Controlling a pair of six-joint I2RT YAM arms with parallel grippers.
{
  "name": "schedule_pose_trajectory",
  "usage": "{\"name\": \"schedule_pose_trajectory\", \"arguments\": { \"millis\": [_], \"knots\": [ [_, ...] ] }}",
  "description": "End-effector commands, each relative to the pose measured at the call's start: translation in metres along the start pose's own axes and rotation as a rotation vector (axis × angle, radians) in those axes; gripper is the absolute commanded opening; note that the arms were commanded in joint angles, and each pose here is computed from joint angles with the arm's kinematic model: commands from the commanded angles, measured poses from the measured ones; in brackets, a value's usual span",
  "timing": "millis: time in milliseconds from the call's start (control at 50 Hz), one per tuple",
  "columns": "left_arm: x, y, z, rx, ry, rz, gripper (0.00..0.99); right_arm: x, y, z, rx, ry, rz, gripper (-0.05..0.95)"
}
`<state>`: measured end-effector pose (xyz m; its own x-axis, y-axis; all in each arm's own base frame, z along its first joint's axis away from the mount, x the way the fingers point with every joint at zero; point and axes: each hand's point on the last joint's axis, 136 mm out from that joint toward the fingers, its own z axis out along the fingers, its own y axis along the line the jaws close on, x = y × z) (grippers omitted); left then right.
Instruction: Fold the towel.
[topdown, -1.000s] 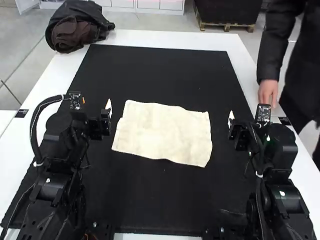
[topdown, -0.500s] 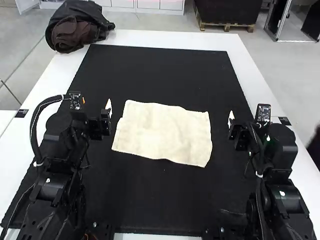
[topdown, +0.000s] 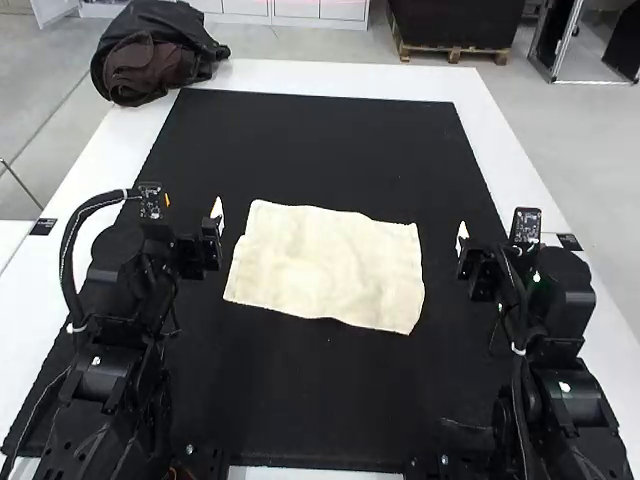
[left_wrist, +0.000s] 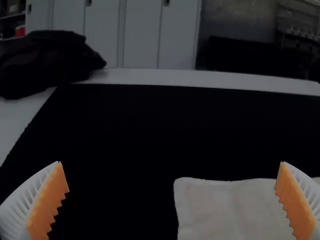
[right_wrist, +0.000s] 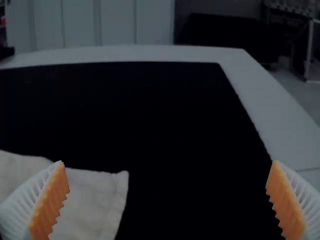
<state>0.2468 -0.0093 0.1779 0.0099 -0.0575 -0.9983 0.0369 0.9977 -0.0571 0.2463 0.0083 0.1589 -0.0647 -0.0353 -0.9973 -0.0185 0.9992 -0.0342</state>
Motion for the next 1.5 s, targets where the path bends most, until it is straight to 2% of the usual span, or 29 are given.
{"name": "schedule_pose_trajectory", "arguments": {
  "millis": [0,40,80,300,340,500,560,600,640,680,720,780,820,860,900,940,1040,1120,1200,1320,1480],
  "knots": [
    [-0.002,0.001,0.000,-0.010,-0.014,0.110,0.970,-0.006,-0.003,0.000,0.011,-0.027,-0.021,0.91],
    [-0.002,0.001,-0.001,-0.010,-0.014,0.156,0.970,-0.010,-0.004,0.000,0.016,-0.043,-0.057,0.91],
    [-0.003,0.001,0.000,-0.009,-0.015,0.170,0.970,-0.013,-0.004,0.000,0.017,-0.057,-0.079,0.91],
    [-0.008,0.000,-0.001,-0.008,-0.038,0.175,0.969,-0.018,-0.004,-0.001,0.020,-0.078,-0.103,0.91],
    [-0.009,0.001,-0.001,-0.010,-0.040,0.185,0.969,-0.018,-0.002,-0.001,0.008,-0.079,-0.137,0.91],
    [-0.010,0.002,-0.001,-0.015,-0.043,0.189,0.969,-0.017,0.004,-0.001,-0.018,-0.080,-0.369,0.91],
    [-0.011,0.002,-0.001,-0.017,-0.047,0.197,0.969,-0.001,0.005,0.000,-0.032,-0.015,-0.410,0.91],
    [-0.013,0.002,-0.001,-0.017,-0.055,0.203,0.969,-0.002,0.006,0.000,-0.037,-0.021,-0.396,0.91],
    [-0.016,0.002,-0.001,-0.018,-0.070,0.207,0.969,-0.010,0.007,0.000,-0.040,-0.055,-0.314,0.91],
    [-0.023,0.002,-0.002,-0.021,-0.096,0.213,0.967,-0.021,0.007,-0.001,-0.033,-0.096,-0.284,0.91],
    [-0.038,0.004,-0.004,-0.039,-0.155,0.210,0.959,-0.040,0.006,-0.004,-0.020,-0.174,-0.281,0.91],
    [-0.063,0.016,-0.010,-0.125,-0.254,0.198,0.952,-0.081,0.004,-0.014,0.021,-0.345,-0.324,0.91],
    [-0.079,0.018,-0.015,-0.143,-0.319,0.192,0.944,-0.108,0.002,-0.026,0.059,-0.461,-0.375,0.91],
    [-0.090,0.018,-0.019,-0.151,-0.355,0.188,0.931,-0.131,0.000,-0.038,0.087,-0.555,-0.373,0.90],
    [-0.104,0.019,-0.023,-0.163,-0.380,0.184,0.931,-0.149,-0.002,-0.047,0.098,-0.591,-0.349,0.90],
    [-0.119,0.019,-0.028,-0.167,-0.403,0.182,0.933,-0.162,-0.003,-0.051,0.082,-0.597,-0.286,0.90],
    [-0.158,0.018,-0.039,-0.178,-0.447,0.173,0.933,-0.185,-0.003,-0.054,0.025,-0.545,-0.137,0.90],
    [-0.182,0.017,-0.033,-0.182,-0.433,0.172,0.933,-0.199,-0.002,-0.045,-0.014,-0.497,-0.029,0.90],
    [-0.195,0.016,-0.014,-0.179,-0.375,0.175,0.933,-0.209,-0.002,-0.022,-0.038,-0.422,0.063,0.90],
    [-0.206,0.016,0.025,-0.178,-0.281,0.186,0.934,-0.200,0.005,0.029,-0.079,-0.213,0.165,0.90],
    [-0.181,0.025,0.086,-0.195,-0.100,0.199,0.938,-0.175,0.002,0.089,-0.056,-0.034,0.218,0.90]
  ]
}}
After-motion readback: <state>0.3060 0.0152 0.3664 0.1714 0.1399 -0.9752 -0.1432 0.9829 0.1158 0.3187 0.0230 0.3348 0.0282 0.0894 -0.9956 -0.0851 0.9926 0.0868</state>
